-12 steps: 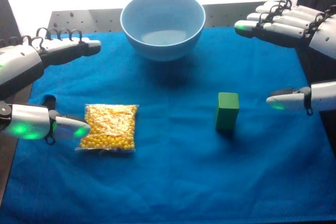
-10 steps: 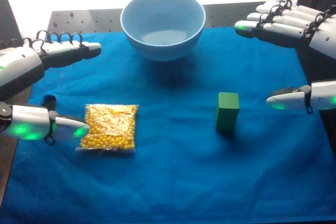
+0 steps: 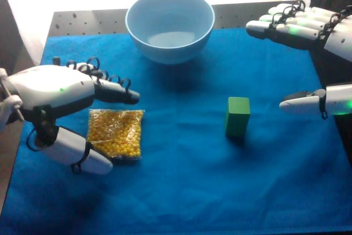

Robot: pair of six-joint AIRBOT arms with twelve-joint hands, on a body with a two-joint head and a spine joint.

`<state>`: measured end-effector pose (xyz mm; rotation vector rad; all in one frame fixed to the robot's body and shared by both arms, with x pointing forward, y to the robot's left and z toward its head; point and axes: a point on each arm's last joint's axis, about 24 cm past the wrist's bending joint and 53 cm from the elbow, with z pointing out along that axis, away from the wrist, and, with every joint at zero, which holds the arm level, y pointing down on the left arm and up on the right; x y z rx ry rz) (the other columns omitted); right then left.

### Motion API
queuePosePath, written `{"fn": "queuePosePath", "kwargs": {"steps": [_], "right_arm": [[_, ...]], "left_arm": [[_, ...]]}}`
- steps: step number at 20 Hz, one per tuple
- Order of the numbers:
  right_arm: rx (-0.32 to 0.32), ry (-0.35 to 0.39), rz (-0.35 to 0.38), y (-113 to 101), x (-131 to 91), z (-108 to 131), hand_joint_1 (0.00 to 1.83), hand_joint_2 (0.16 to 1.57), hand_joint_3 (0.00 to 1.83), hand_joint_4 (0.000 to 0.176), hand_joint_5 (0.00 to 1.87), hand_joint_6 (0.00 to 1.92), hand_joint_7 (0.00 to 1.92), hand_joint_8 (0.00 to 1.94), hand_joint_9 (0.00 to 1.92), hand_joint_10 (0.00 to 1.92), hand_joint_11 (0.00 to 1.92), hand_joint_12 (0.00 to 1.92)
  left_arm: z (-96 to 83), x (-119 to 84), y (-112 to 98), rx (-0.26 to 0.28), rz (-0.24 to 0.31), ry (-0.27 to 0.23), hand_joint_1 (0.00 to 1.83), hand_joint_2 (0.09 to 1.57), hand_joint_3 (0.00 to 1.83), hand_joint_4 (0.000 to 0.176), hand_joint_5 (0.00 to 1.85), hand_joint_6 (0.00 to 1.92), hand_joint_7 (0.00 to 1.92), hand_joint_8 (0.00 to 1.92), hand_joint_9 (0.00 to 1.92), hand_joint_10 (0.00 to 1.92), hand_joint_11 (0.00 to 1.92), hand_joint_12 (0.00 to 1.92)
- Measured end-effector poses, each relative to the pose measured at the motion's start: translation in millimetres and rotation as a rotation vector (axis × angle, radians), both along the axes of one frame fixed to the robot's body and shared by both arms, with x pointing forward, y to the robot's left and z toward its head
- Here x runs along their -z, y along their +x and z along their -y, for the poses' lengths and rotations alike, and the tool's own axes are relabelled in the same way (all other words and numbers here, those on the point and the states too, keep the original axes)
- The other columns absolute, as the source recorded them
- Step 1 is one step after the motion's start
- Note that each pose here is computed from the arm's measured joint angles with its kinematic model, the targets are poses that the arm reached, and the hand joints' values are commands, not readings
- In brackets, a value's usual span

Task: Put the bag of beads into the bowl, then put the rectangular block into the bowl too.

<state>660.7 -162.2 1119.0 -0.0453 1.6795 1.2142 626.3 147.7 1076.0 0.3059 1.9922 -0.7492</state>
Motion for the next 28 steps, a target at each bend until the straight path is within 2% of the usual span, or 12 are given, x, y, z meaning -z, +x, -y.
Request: {"fn": "queuePosePath", "kwargs": {"steps": [3, 6, 7, 8, 10, 14, 19, 22, 23, 24, 26, 28], "right_arm": [[0.000, 0.000, -0.001, 0.0, 0.4, -0.3, 0.66, 1.03, 0.00, 0.175, 0.07, 0.00, 0.15, 0.01, 0.11, 0.01, 0.10, 0.05], [-0.001, -0.001, -0.001, -0.2, 0.8, -0.8, 0.65, 1.03, 0.00, 0.176, 0.09, 0.01, 0.19, 0.02, 0.13, 0.02, 0.11, 0.07], [-0.001, 0.000, -0.001, -0.2, 0.8, -0.7, 0.65, 1.04, 0.00, 0.176, 0.09, 0.01, 0.19, 0.02, 0.13, 0.01, 0.11, 0.07], [0.000, 0.000, -0.002, 0.2, 0.8, -0.3, 0.67, 1.04, 0.00, 0.176, 0.10, 0.01, 0.19, 0.01, 0.13, 0.01, 0.10, 0.07], [0.001, -0.001, -0.001, 0.6, 0.7, 0.1, 0.66, 1.05, 0.00, 0.169, 0.10, 0.01, 0.20, 0.01, 0.14, 0.01, 0.09, 0.07], [0.001, -0.001, -0.001, 0.6, 0.7, 0.2, 0.62, 1.07, 0.01, 0.172, 0.09, 0.00, 0.21, 0.00, 0.17, 0.01, 0.13, 0.10], [0.007, 0.002, -0.001, 2.4, 1.2, 1.0, 0.62, 1.08, 0.00, 0.169, 0.10, 0.00, 0.22, 0.01, 0.18, 0.01, 0.14, 0.12], [0.006, 0.004, -0.001, 3.9, 4.0, -0.9, 0.60, 1.08, 0.00, 0.170, 0.10, 0.00, 0.23, 0.01, 0.18, 0.01, 0.12, 0.12], [0.009, 0.001, -0.001, 5.8, 5.6, 0.0, 0.60, 1.09, 0.01, 0.165, 0.10, 0.00, 0.22, 0.00, 0.17, 0.00, 0.10, 0.12], [0.014, 0.000, -0.002, 7.7, 6.7, 0.9, 0.60, 1.10, 0.01, 0.171, 0.09, 0.00, 0.21, 0.00, 0.14, 0.00, 0.06, 0.10], [0.016, -0.001, 0.000, 8.6, 7.0, 1.4, 0.58, 1.10, 0.01, 0.172, 0.10, 0.00, 0.22, 0.00, 0.16, 0.01, 0.06, 0.11], [0.003, -0.003, 0.009, 8.6, 6.9, -2.2, 0.58, 1.09, 0.00, 0.172, 0.10, 0.00, 0.21, 0.00, 0.14, 0.00, 0.05, 0.11]], "left_arm": [[1.6, 8.3, 1.6, 0.026, 0.032, 0.100, 0.79, 0.91, 0.00, 0.046, 0.54, 0.01, 0.68, 0.01, 0.62, 0.02, 0.00, 0.88], [9.5, 6.1, 5.1, 0.035, 0.060, 0.115, 0.93, 1.01, 0.00, 0.000, 0.79, 0.02, 0.90, 0.03, 0.79, 0.05, 0.02, 1.10], [8.9, 6.5, 5.3, 0.031, 0.056, 0.114, 1.08, 1.07, 0.02, 0.000, 0.97, 0.73, 1.05, 0.11, 0.92, 0.22, 0.12, 1.31], [8.2, 5.6, 6.5, 0.026, 0.057, 0.109, 1.22, 1.12, 0.01, 0.000, 0.95, 0.81, 0.98, 1.03, 0.75, 0.96, 0.16, 1.57], [8.1, 0.8, 9.2, 0.013, 0.063, 0.085, 1.19, 1.17, 0.00, 0.000, 0.84, 1.15, 0.90, 1.21, 0.69, 1.34, 0.37, 1.68], [2.2, -18.0, 11.3, -0.006, 0.087, 0.068, 1.22, 1.15, 0.00, 0.000, 0.86, 1.09, 0.95, 1.19, 0.80, 1.29, 0.66, 1.70], [9.6, -133.3, 35.1, -0.007, 0.369, -0.090, 1.27, 1.08, 0.00, 0.000, 0.99, 0.82, 1.10, 1.01, 0.94, 1.25, 0.76, 1.58], [24.1, -176.7, 69.7, -0.042, 0.453, -0.209, 1.26, 1.09, 0.00, 0.000, 0.90, 1.07, 1.18, 0.74, 1.09, 0.88, 0.94, 1.36], [28.4, -182.3, 82.6, -0.055, 0.460, -0.230, 1.26, 1.08, 0.00, 0.000, 0.92, 1.03, 1.17, 0.76, 1.09, 0.81, 0.89, 1.35], [33.9, -184.5, 98.9, -0.081, 0.461, -0.230, 1.36, 1.09, 0.01, 0.000, 0.89, 1.05, 1.10, 0.79, 0.99, 1.09, 0.81, 1.32], [43.9, -179.1, 121.0, -0.122, 0.454, -0.212, 1.38, 1.11, 0.00, 0.000, 0.85, 1.08, 1.02, 0.90, 0.96, 1.17, 0.81, 1.30], [52.0, -164.1, 145.1, -0.168, 0.393, -0.233, 1.38, 1.10, 0.00, 0.000, 0.83, 1.11, 1.03, 0.87, 1.05, 1.05, 0.84, 1.20]]}}
